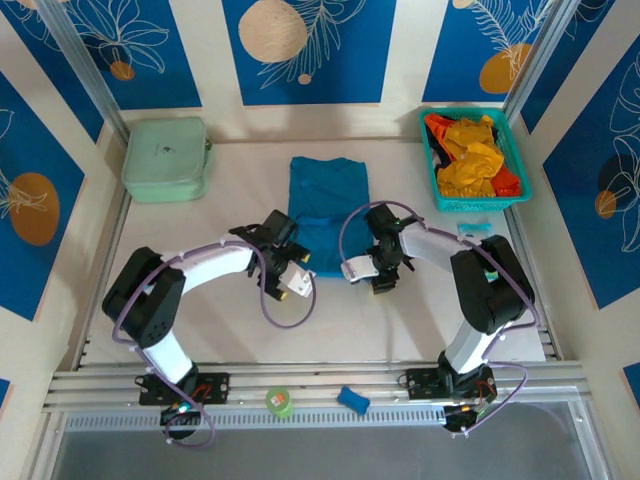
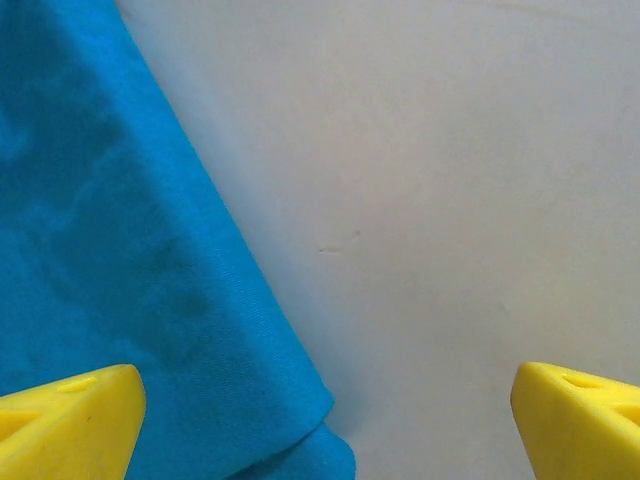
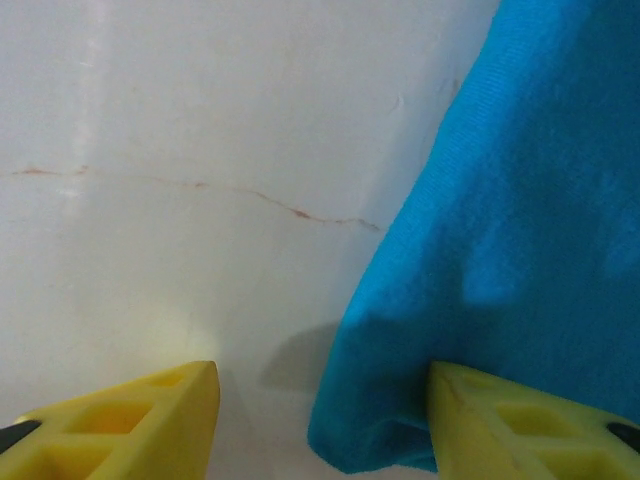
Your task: Fold and stack the t-shirts
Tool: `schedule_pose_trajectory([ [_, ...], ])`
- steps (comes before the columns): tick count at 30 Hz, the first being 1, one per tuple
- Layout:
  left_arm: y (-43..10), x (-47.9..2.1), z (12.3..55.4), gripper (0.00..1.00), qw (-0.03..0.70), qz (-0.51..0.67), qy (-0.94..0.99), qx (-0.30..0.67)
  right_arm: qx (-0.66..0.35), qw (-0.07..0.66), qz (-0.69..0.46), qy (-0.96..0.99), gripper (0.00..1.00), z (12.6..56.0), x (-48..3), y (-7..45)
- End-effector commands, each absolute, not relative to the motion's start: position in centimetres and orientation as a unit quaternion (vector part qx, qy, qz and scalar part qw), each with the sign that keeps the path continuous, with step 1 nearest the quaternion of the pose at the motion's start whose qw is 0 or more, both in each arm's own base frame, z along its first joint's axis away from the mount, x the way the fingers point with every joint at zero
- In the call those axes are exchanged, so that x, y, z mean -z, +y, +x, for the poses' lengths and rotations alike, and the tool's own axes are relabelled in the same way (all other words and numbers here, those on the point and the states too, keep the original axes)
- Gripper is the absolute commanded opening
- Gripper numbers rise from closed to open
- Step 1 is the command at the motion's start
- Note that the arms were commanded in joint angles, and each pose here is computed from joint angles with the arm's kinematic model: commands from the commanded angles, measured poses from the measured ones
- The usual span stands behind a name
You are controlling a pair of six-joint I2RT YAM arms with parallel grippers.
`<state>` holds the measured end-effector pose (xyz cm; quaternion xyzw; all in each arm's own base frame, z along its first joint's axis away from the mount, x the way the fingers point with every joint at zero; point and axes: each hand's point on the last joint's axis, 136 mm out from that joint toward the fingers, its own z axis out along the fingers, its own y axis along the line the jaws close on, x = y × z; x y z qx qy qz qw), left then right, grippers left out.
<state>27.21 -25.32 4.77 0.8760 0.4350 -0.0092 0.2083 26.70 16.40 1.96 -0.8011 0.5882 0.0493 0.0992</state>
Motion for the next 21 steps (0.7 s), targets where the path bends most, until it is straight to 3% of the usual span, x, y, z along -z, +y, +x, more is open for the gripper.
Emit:
schedule_pose_trajectory([
  [1, -25.7, -5.0, 28.1, 0.94, 0.204, 0.883, 0.423, -0.003, -0.051, 0.094, -0.806, 0.583, 0.55, 27.4, -1.9, 16.9],
  [5, -26.1, -5.0, 28.7, 0.93, 0.204, 0.884, 0.421, -0.001, -0.059, 0.078, -0.805, 0.586, 0.51, 27.4, -1.2, 16.8],
  [21, -24.9, -4.4, 28.1, 0.55, 0.153, 0.89, 0.43, 0.026, -0.08, 0.063, -0.796, 0.596, 0.45, 26.8, -0.4, 16.8],
])
